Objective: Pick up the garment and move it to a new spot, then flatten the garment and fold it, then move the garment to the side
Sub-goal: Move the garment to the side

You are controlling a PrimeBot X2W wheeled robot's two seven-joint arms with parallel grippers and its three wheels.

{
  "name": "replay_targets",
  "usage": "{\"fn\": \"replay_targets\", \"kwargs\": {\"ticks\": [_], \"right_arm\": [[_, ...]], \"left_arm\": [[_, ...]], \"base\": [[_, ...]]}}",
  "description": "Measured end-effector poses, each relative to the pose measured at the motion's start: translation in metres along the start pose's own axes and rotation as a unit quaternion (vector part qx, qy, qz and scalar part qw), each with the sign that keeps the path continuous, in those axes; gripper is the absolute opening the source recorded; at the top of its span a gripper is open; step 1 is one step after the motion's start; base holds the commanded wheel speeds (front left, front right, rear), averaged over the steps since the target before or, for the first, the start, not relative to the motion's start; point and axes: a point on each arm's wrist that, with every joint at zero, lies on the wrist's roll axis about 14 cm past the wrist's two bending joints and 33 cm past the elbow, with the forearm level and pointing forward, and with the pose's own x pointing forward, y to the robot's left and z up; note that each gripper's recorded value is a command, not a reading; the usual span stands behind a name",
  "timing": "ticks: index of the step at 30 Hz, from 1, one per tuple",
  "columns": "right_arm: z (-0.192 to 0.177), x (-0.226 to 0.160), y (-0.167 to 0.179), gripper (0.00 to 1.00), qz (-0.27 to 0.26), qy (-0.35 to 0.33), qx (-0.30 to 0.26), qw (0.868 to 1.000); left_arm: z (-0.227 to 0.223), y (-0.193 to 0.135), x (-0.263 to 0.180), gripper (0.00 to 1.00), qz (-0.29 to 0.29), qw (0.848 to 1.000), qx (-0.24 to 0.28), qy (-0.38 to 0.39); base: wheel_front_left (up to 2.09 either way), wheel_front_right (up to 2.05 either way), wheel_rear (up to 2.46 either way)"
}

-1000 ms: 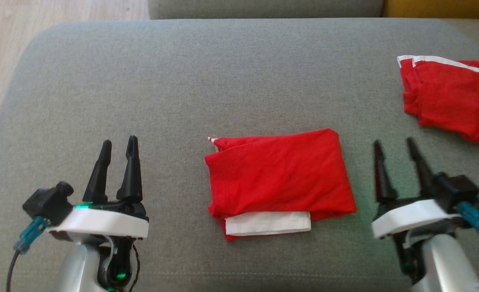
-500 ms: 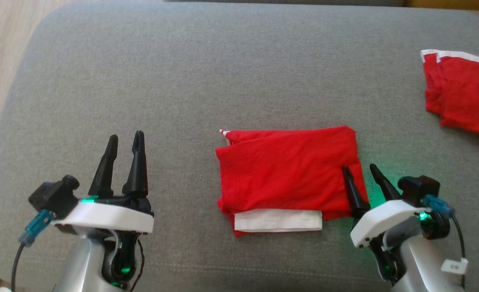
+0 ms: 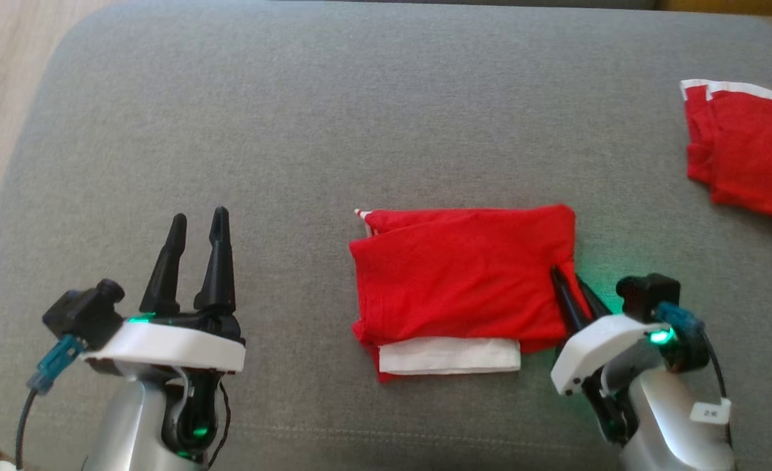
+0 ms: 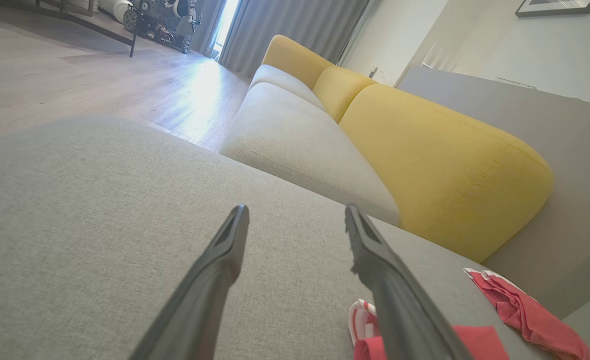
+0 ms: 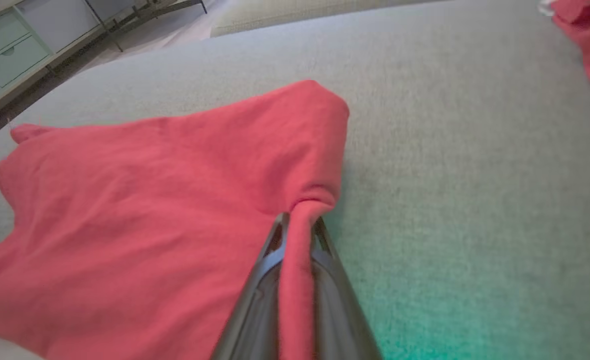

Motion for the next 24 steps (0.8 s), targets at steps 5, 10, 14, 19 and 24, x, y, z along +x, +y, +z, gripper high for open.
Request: {"fn": "replay_targets", "kwargs": {"ticks": [5,10,14,19,24], "right_arm": [[0.036,0.001,-0.010,0.00,-0.011,-0.052,-0.053,0.997],[0.091,-0.006,-0.036,0.00,-0.034,-0.116,-0.110,0.986],[0.128,-0.010,-0.059,0.00,-0.058,-0.143,-0.138,0.978],[0.169,-0.011,-0.100,0.00,-0.100,-0.156,-0.160,0.969],[0.184,-0.009,-0.164,0.00,-0.170,-0.131,-0.166,0.962]], "left_arm": [[-0.001,-0.009,0.003,1.00,-0.013,1.000,-0.003,0.000],[-0.006,-0.023,0.008,1.00,-0.034,0.999,-0.006,0.007],[-0.015,-0.033,0.015,1.00,-0.049,0.999,-0.010,0.017],[-0.027,-0.042,0.029,1.00,-0.066,0.997,-0.015,0.027],[-0.044,-0.063,0.056,1.00,-0.108,0.993,-0.017,0.041]], "base": [[0.00,0.00,0.00],[0.00,0.00,0.00],[0.00,0.00,0.00],[0.00,0.00,0.00],[0.00,0.00,0.00]]}}
